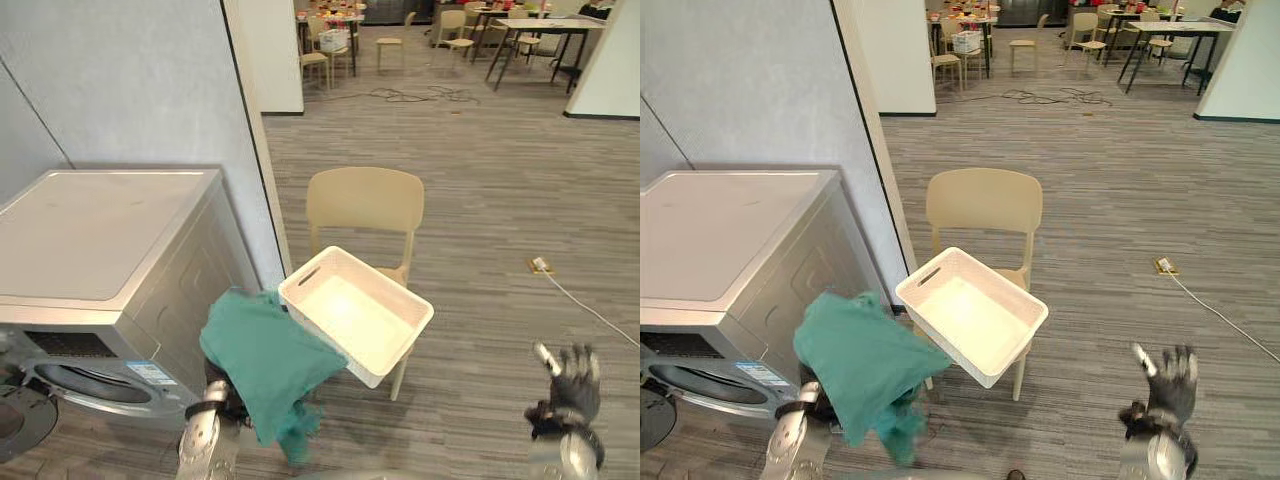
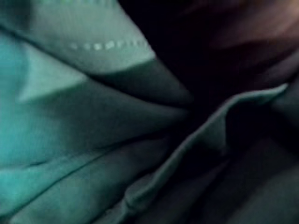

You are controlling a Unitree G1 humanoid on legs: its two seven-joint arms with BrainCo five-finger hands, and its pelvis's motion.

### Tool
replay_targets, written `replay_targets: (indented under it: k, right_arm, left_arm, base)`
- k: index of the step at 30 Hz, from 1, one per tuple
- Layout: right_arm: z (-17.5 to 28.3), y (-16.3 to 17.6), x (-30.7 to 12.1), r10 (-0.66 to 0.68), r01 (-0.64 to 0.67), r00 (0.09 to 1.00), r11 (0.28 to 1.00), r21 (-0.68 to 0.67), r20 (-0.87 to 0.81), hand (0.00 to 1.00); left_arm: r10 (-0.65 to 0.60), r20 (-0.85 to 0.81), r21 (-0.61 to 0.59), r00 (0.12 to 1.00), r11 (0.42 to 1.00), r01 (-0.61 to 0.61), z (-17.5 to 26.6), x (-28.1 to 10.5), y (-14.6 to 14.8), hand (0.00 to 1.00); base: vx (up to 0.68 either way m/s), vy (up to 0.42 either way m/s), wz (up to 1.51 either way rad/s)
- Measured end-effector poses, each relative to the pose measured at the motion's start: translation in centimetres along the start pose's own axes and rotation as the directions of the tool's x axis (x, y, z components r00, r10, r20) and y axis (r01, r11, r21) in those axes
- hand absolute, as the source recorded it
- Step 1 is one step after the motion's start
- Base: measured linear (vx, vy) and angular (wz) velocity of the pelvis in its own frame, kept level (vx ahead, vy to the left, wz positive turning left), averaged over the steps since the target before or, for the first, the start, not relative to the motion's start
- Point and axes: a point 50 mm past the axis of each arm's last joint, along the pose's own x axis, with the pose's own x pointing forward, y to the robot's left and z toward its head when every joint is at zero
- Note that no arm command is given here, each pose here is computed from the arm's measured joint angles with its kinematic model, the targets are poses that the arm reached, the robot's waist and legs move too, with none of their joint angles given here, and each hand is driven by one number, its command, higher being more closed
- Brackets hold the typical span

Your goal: Pick up the laundry basket with both hands and put the clothes into the washing machine.

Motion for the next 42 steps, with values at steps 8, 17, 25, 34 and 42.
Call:
replay_targets:
  k: [8, 17, 25, 34, 42]
  right_arm:
    - [-8.6, -4.7, -2.8, -0.208, 0.203, 0.893, 0.978, -0.055, -0.400, 0.00]
    - [-10.6, -3.0, -2.2, -0.177, 0.154, 0.852, 0.984, -0.087, -0.492, 0.00]
    - [-10.5, -0.2, 0.2, -0.113, 0.014, 0.855, 0.980, -0.197, -0.505, 0.00]
    - [-10.7, 1.4, 0.5, -0.111, 0.040, 0.850, 0.989, -0.146, -0.515, 0.00]
    - [-9.9, 0.1, 1.0, -0.163, 0.154, 0.853, 0.986, -0.059, -0.496, 0.00]
  left_arm:
    - [0.202, -0.361, 0.013, 0.911, 0.977, -0.212, -8.3, -1.5, 3.7, 1.00]
    - [0.355, -0.426, 0.069, 0.832, 0.930, -0.362, -9.8, -2.0, 6.4, 1.00]
    - [0.214, -0.291, 0.045, 0.932, 0.977, -0.210, -6.7, 1.6, 3.3, 1.00]
    - [0.128, -0.259, -0.064, 0.957, 0.987, -0.150, -5.9, 2.4, 1.3, 1.00]
    - [-0.112, -0.161, -0.087, 0.981, 0.991, 0.099, -3.5, 4.2, -3.8, 1.00]
  base:
    - [-0.02, 0.012, 0.04]
    - [-0.02, -0.003, 0.15]
    - [-0.03, -0.020, 1.44]
    - [0.08, 0.207, 0.76]
    - [0.01, 0.324, 0.31]
